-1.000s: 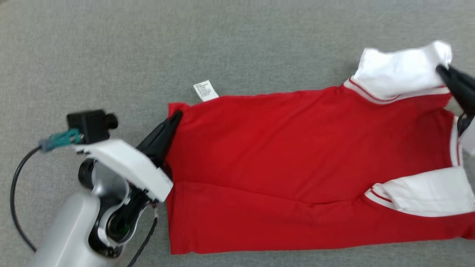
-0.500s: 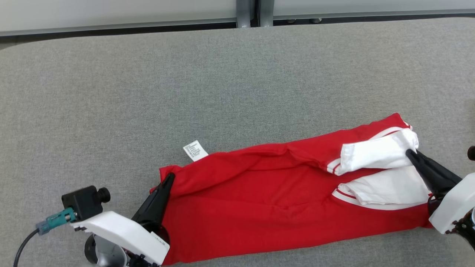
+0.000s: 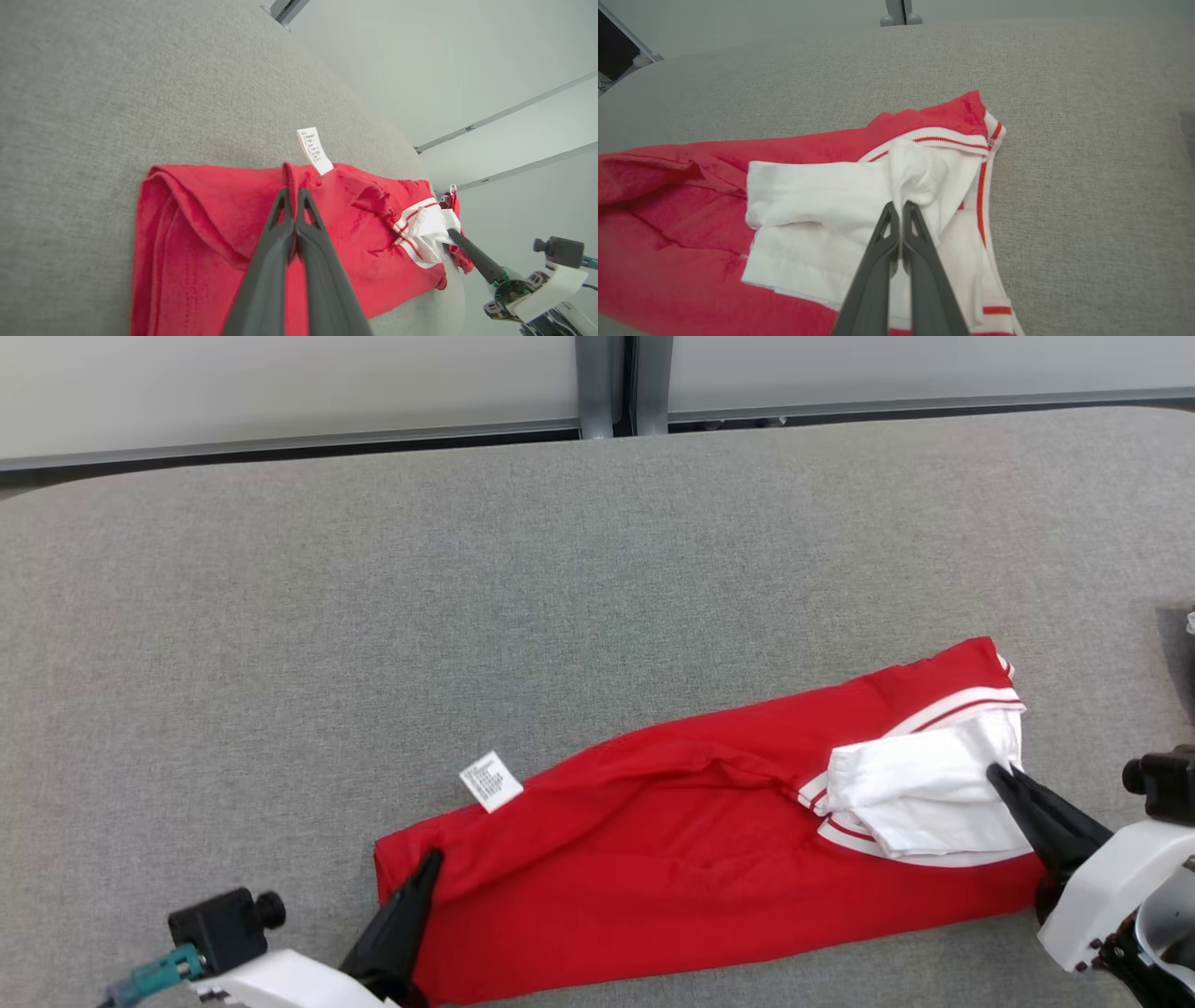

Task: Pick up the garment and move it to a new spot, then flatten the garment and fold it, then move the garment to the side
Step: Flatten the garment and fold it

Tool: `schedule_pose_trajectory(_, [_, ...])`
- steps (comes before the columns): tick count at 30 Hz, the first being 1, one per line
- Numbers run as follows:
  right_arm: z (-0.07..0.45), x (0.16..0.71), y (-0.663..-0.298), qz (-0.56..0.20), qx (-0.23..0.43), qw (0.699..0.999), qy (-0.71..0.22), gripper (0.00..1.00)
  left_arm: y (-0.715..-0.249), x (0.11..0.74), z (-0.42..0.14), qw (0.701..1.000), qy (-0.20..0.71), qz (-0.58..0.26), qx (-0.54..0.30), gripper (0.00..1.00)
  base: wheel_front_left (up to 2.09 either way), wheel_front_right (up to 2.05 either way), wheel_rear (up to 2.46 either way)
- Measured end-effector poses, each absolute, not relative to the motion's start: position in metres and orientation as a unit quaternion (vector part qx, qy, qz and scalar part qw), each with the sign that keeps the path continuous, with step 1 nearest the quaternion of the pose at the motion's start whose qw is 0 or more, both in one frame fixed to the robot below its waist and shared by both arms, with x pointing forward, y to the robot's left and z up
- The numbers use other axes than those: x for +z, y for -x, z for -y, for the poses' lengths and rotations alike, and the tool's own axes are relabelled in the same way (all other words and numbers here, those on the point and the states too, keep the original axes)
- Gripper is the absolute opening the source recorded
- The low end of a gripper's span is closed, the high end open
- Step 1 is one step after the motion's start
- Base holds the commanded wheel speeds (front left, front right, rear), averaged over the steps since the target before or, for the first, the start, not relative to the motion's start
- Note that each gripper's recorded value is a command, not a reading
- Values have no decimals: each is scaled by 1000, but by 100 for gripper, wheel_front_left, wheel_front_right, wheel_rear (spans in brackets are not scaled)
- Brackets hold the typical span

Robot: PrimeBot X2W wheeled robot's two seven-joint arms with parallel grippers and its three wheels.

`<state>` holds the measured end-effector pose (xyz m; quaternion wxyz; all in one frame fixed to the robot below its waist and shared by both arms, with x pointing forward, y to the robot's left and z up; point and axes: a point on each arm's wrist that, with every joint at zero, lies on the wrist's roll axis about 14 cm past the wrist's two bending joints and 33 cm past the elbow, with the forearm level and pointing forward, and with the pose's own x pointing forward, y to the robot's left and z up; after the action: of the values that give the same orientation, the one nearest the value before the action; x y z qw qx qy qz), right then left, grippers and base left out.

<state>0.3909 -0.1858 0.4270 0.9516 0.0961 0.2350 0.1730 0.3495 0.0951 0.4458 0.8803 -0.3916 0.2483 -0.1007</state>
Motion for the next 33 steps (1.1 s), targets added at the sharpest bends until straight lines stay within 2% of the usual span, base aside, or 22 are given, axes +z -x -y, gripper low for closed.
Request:
schedule_pose_trajectory(1, [188,424,-389,-239,171,952,-90,16,-345,442,-95,879,390,-255,-99,4,0,0,0])
schedule_pose_trajectory(2, [189,422,-386,-243,170,951,-84,37,-341,437,-95,879,387,-261,-97,24,0,0,0])
schedule_pose_trajectory(3, [190,419,-384,-247,170,951,-78,51,-338,434,-95,880,384,-263,-95,47,0,0,0])
schedule_pose_trajectory(4, [190,419,-384,-247,170,951,-78,51,-338,434,-95,880,384,-263,-95,47,0,0,0])
schedule_pose_trajectory(5, [191,416,-381,-251,169,950,-73,100,-335,431,-97,881,381,-265,-90,80,0,0,0])
schedule_pose_trajectory(6, [191,414,-379,-254,169,949,-71,100,-332,427,-98,882,377,-268,-86,100,0,0,0])
schedule_pose_trajectory(11, [203,413,-366,-261,153,951,-60,100,-313,399,-129,914,307,-264,-33,100,0,0,0])
schedule_pose_trajectory(13, [216,422,-372,-245,133,958,-62,100,-316,402,-144,933,279,-225,-7,100,0,0,0])
schedule_pose_trajectory(16, [227,429,-381,-237,111,963,-71,100,-322,408,-157,947,269,-174,24,100,0,0,0])
schedule_pose_trajectory(25, [216,401,-408,-303,100,946,-52,100,-339,420,-157,959,253,-118,46,100,0,0,0])
schedule_pose_trajectory(29, [207,379,-400,-346,108,931,-41,100,-335,419,-162,960,251,-112,57,100,0,0,0])
schedule_pose_trajectory(33, [222,369,-392,-372,98,923,-4,100,-330,416,-165,960,247,-114,61,100,0,0,0])
